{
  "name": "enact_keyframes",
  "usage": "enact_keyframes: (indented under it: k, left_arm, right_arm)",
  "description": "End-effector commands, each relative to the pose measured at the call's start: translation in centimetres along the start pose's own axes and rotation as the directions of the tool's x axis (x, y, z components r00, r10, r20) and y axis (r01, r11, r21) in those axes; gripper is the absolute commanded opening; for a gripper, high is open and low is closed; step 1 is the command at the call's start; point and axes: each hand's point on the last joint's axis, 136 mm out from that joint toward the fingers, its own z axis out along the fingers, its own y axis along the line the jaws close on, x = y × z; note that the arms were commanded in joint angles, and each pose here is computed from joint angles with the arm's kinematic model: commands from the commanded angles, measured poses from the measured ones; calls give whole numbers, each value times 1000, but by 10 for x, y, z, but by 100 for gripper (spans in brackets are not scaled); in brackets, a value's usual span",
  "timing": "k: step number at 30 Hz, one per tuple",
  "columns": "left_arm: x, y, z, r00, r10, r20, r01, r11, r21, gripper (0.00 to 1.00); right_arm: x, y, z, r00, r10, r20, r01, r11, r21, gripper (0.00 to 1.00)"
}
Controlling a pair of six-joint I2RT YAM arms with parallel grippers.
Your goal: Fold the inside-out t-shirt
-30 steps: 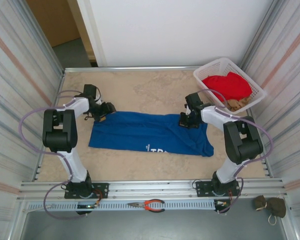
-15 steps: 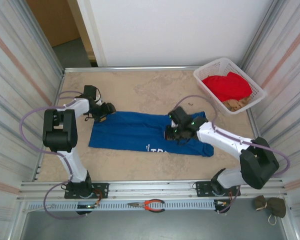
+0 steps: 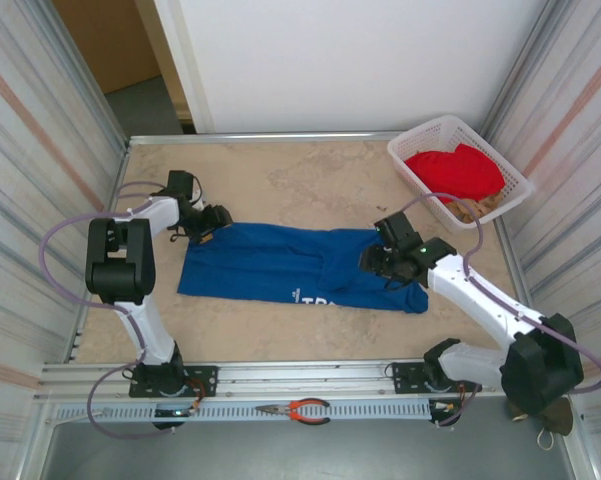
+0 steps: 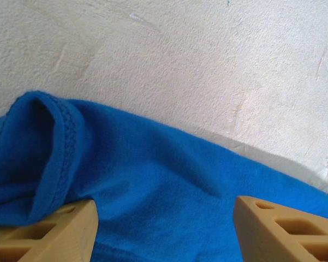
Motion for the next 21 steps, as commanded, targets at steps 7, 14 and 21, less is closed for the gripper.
enact_keyframes:
  k: [7, 14, 21]
  left_arm:
    - [2, -3, -1, 1000, 9, -9, -9, 1000, 15, 67]
    - [5, 1, 4, 1000, 6, -19, -6, 1000, 7, 67]
    - [5, 1, 7, 1000, 0, -20, 1, 1000, 16, 66]
  right_arm:
    - [9, -15, 56, 990, -39, -135, 44, 999, 33, 51]
    - [20, -13, 72, 980, -42, -196, 46, 999, 19, 12]
    - [28, -20, 33, 988, -29, -149, 29, 1000, -3, 0]
